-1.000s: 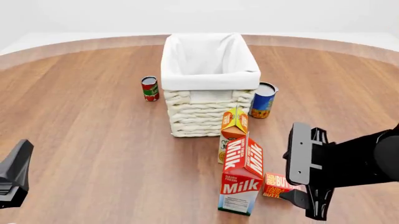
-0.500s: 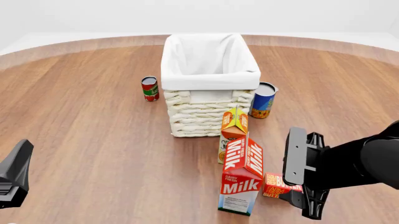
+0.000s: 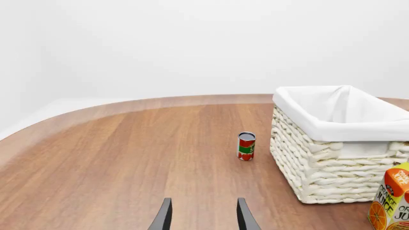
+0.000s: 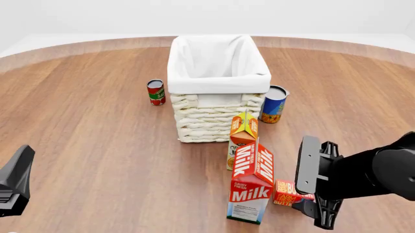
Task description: Pick up the butter and put it in the basket.
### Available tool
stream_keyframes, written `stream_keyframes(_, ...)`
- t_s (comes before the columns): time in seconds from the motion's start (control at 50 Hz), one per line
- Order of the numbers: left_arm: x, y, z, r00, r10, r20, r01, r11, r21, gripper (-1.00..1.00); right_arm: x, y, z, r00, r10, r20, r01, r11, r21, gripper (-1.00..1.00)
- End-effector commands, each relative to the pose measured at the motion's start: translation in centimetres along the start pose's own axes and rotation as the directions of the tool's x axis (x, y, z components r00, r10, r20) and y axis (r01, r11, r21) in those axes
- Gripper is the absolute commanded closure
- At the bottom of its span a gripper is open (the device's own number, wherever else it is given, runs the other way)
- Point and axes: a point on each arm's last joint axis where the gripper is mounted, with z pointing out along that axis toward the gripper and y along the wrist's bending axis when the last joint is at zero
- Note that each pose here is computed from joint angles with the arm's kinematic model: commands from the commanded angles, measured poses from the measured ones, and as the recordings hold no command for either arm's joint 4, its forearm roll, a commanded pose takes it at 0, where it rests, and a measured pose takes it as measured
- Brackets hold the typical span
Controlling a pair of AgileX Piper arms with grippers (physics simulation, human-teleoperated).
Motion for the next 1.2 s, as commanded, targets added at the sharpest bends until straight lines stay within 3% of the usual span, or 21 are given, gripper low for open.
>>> stream_keyframes(0.02,0.0,0.0,0.0,1.0,0.0,0.0,0.0,1.0,0.0,-1.0,0.3,0.2,0.5,1.0,0.01,-0.005,-0.01,1.0,-0.001,-1.0)
stream_keyframes(1.2,0.0,0.0,0.0,1.0,0.0,0.0,0.0,1.0,0.0,-1.0,1.6,1.4,4.4,0.999,0.05,-0.022,-0.05,0.999,-0.014,-1.0)
